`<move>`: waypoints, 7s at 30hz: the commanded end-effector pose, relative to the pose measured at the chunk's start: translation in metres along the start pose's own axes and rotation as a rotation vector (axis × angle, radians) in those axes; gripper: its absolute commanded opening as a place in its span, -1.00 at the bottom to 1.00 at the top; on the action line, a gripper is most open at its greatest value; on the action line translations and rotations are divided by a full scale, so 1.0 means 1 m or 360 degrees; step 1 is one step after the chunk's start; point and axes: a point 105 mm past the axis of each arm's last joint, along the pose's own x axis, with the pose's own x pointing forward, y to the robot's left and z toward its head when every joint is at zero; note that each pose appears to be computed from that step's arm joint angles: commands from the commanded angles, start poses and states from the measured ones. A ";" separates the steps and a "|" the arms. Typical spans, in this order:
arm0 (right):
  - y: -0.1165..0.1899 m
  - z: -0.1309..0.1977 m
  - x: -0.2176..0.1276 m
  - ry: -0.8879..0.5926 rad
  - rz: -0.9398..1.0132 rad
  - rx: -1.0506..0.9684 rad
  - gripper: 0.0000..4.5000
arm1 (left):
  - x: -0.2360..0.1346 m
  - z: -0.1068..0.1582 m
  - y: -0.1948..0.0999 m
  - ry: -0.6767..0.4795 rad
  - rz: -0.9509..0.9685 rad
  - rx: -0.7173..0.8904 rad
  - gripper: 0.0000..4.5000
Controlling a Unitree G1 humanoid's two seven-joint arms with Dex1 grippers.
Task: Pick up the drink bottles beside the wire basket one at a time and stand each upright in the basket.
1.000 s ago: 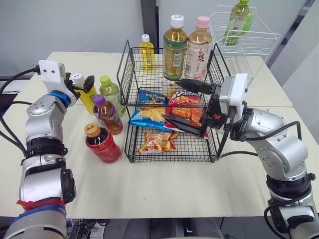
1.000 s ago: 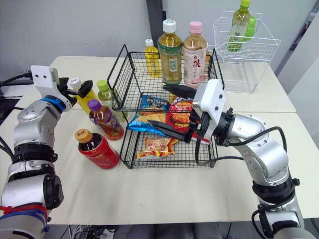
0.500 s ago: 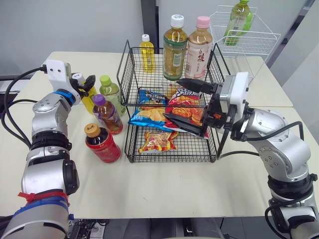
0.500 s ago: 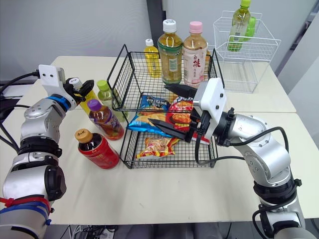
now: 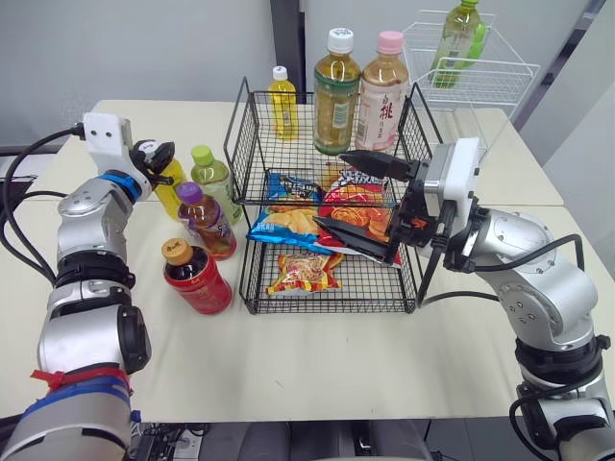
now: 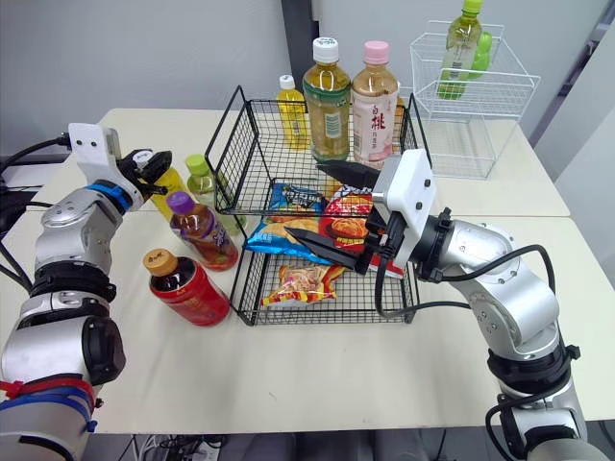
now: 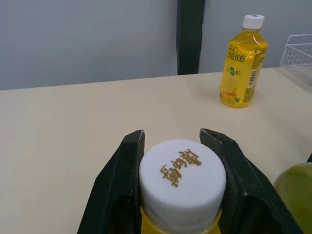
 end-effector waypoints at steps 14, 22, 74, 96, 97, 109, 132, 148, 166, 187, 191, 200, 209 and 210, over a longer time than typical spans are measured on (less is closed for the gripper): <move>-0.019 0.020 0.000 -0.0180 -0.0164 -0.0174 1.00 | -0.062 0.207 -0.019 -0.0601 -0.0615 0.0121 -0.38; -0.021 0.026 0.001 -0.0252 -0.0243 -0.0201 1.00 | -0.063 0.269 -0.074 -0.0708 -0.1020 0.0090 -0.38; -0.018 0.020 -0.012 -0.0093 -0.0464 -0.0302 1.00 | 0.030 0.189 -0.171 -0.0416 -0.1201 0.0120 0.98; 0.000 0.004 0.002 -0.0129 0.0515 0.0098 1.00 | -0.155 0.103 -0.004 -0.0100 -0.0455 0.0086 0.98; 0.001 0.003 0.002 -0.0127 0.0579 0.0110 1.00 | -0.170 0.093 -0.002 -0.0063 -0.0419 0.0067 0.98; -0.004 0.000 0.006 -0.0155 0.0886 0.0200 1.00 | -0.307 0.021 -0.044 0.0410 -0.0226 -0.0057 0.98; -0.007 0.009 0.006 -0.0150 0.0600 0.0072 1.00 | -0.185 0.008 -0.108 0.0072 -0.0439 0.0090 0.98; -0.008 0.011 0.001 -0.0104 0.0479 0.0045 1.00 | -0.166 -0.017 -0.110 0.0067 -0.0481 0.0088 0.98; -0.007 0.010 -0.001 -0.0082 0.0452 0.0048 1.00 | -0.159 -0.024 -0.106 0.0067 -0.0503 0.0099 -0.39; -0.022 0.013 0.007 -0.0217 0.0264 -0.0044 1.00 | -0.159 0.155 -0.077 -0.0255 -0.0817 -0.0040 -0.39; -0.025 0.010 0.004 -0.0201 0.0184 -0.0067 1.00 | -0.152 0.185 -0.078 -0.0337 -0.0886 -0.0014 -0.39; -0.038 0.012 -0.007 -0.0193 -0.0122 -0.0151 1.00 | -0.130 0.249 -0.108 -0.0590 -0.1209 -0.0046 -0.39; -0.040 0.013 -0.040 -0.0089 -0.0469 -0.0285 1.00 | -0.090 0.250 -0.186 -0.0598 -0.1720 -0.0004 -0.39; -0.039 0.013 -0.041 -0.0081 -0.0479 -0.0289 1.00 | -0.087 0.249 -0.189 -0.0604 -0.1733 -0.0004 -0.39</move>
